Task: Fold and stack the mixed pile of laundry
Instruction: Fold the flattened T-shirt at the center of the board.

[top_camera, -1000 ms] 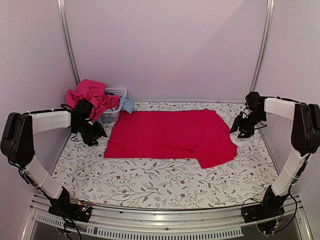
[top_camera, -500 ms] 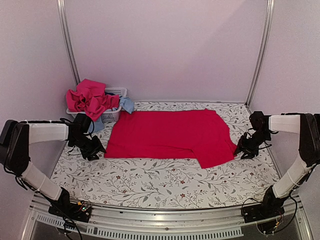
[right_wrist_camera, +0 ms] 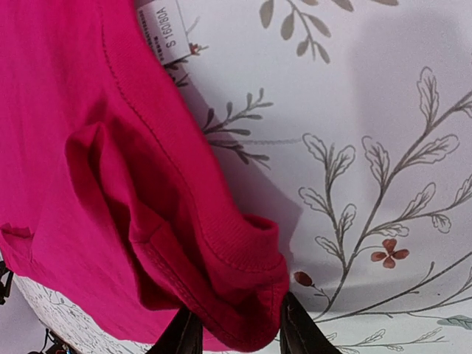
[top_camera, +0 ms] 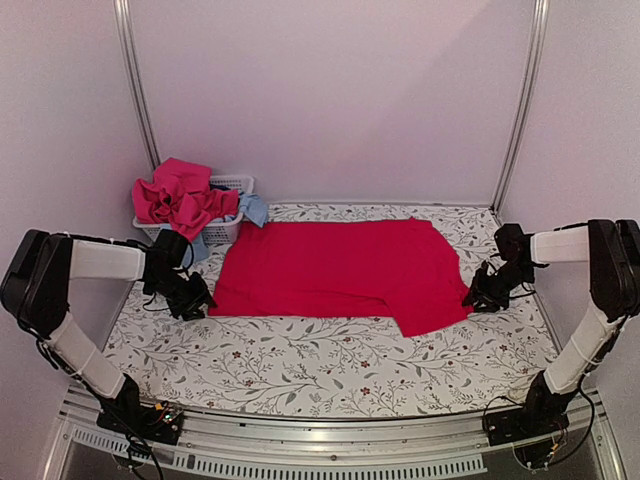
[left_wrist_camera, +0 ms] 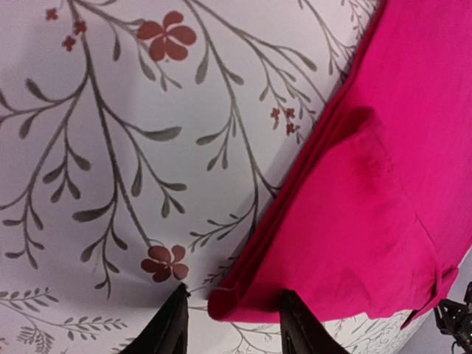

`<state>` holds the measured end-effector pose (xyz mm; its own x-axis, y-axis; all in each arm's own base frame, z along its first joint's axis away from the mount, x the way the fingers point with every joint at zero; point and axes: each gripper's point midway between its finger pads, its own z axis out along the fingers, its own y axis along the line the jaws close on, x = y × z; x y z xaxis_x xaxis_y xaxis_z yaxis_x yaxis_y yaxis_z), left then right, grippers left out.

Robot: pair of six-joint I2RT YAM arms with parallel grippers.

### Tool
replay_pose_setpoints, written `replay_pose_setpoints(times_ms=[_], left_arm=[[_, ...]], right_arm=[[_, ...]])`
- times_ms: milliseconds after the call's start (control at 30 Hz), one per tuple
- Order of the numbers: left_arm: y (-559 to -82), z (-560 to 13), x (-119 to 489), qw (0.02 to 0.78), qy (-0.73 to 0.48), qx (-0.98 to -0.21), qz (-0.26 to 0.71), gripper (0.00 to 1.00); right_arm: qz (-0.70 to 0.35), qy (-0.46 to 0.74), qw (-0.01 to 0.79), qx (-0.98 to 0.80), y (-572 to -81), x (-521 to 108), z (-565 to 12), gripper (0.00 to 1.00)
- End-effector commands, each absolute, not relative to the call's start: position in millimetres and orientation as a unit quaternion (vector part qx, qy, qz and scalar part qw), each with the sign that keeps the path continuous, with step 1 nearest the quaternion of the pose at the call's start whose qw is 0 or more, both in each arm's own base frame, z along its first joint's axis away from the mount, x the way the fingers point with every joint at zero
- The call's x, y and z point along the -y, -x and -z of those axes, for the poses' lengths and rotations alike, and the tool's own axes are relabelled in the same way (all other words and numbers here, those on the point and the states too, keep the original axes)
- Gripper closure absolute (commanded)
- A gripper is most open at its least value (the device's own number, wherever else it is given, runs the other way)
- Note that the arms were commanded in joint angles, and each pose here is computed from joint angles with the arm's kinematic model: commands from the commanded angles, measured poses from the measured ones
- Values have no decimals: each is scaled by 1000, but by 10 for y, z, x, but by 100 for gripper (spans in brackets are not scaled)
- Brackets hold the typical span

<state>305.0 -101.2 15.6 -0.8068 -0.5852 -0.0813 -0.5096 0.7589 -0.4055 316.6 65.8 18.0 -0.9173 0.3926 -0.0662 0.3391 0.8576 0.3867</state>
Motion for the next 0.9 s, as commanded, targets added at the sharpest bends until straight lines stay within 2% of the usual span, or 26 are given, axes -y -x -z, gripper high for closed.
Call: replay_pose_setpoints(times_ms=[0, 67, 233, 633, 867], left_arm=[[-3086, -71, 1044, 103, 293, -933, 184, 64], [-3101, -64, 1053, 103, 291, -933, 185, 72], [-3081, -99, 1044, 103, 292, -934, 179, 100], [-2637, -275, 714, 84, 322, -938, 96, 100], [-2492, -230, 730, 68, 317, -941, 101, 100]], right_arm=[[-184, -189, 68, -962, -3153, -635, -55, 72], [-181, -191, 63, -963, -3127, -630, -34, 79], [-176, -193, 55, -964, -3064, -617, -66, 99], [-118, -217, 25, -969, -2548, -436, -275, 100], [-162, -223, -11, -961, -2305, -603, -165, 100]])
